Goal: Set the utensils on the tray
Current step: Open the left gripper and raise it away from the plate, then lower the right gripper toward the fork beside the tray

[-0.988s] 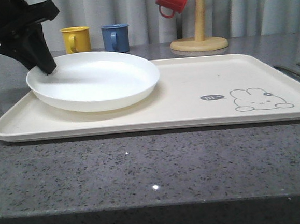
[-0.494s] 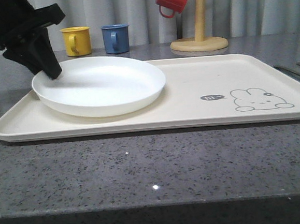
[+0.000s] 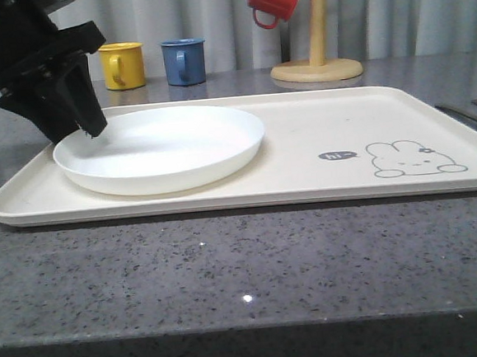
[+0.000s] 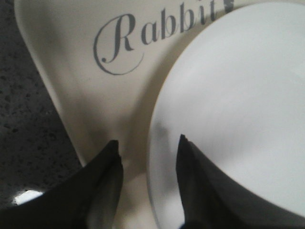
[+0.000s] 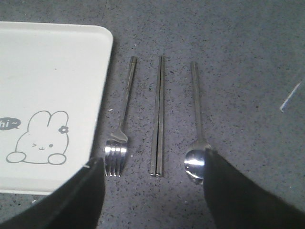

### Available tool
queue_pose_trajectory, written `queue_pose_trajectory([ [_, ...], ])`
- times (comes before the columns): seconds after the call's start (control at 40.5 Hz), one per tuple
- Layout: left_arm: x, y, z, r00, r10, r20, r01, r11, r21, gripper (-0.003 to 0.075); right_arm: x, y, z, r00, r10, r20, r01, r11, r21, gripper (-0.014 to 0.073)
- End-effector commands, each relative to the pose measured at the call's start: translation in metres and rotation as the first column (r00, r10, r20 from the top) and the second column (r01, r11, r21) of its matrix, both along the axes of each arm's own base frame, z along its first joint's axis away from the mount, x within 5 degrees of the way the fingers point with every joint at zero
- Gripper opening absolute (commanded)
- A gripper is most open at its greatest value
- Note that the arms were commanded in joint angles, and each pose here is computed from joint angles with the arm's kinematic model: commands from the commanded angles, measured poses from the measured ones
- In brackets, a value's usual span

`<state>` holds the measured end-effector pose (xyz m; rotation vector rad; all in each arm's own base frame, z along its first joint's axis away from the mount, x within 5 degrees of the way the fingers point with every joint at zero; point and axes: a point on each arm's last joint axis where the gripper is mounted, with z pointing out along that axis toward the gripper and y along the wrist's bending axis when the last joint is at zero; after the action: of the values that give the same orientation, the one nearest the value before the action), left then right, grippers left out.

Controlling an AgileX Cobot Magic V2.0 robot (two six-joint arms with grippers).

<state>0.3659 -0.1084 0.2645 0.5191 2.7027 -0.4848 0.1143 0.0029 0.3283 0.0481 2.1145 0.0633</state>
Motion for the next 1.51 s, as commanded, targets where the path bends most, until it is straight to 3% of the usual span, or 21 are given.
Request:
queue_pose_trajectory([
  [0.0,-0.007,0.0,0.037,0.992,0.001,0.126,0.001,1.0,-0.015,0.0302,0.003,-0.001,0.012,0.997,-0.004,0.081,0.006,1.0,-0.017,0.0477],
  [0.222,-0.035,0.007,0.086,0.963,-0.01,0.268,0.014,1.0,-0.013,0.0302,0.003,-0.001,0.012,0.997,-0.004,0.081,0.006,1.0,-0.017,0.0477],
  [0.494,-0.102,-0.007,0.134,0.884,-0.147,0.444,0.135,0.989,0.058,0.0302,0.003,-0.001,0.012,0.997,-0.004,0.081,0.006,1.0,-0.017,0.0477],
  [0.741,-0.163,-0.009,0.139,0.815,-0.238,0.528,0.223,0.97,0.093,0.0302,0.003,-0.001,0.012,0.997,-0.004,0.081,0.006,1.0,-0.017,0.0477],
  [0.865,-0.191,0.004,0.141,0.787,-0.219,0.577,0.217,0.973,0.073,0.0302,0.003,-0.001,0.012,0.997,-0.004,0.081,0.006,1.0,-0.017,0.0477],
  [1.186,-0.245,0.034,0.145,0.665,-0.148,0.732,0.181,0.983,0.033,0.0302,0.003,-0.001,0.012,0.997,-0.004,0.081,0.006,1.0,-0.017,0.0477],
  [1.483,-0.258,0.041,0.145,0.642,-0.136,0.754,0.18,0.983,0.024,0.0302,0.003,-0.001,0.012,0.997,-0.004,0.081,0.006,1.0,-0.017,0.0477],
])
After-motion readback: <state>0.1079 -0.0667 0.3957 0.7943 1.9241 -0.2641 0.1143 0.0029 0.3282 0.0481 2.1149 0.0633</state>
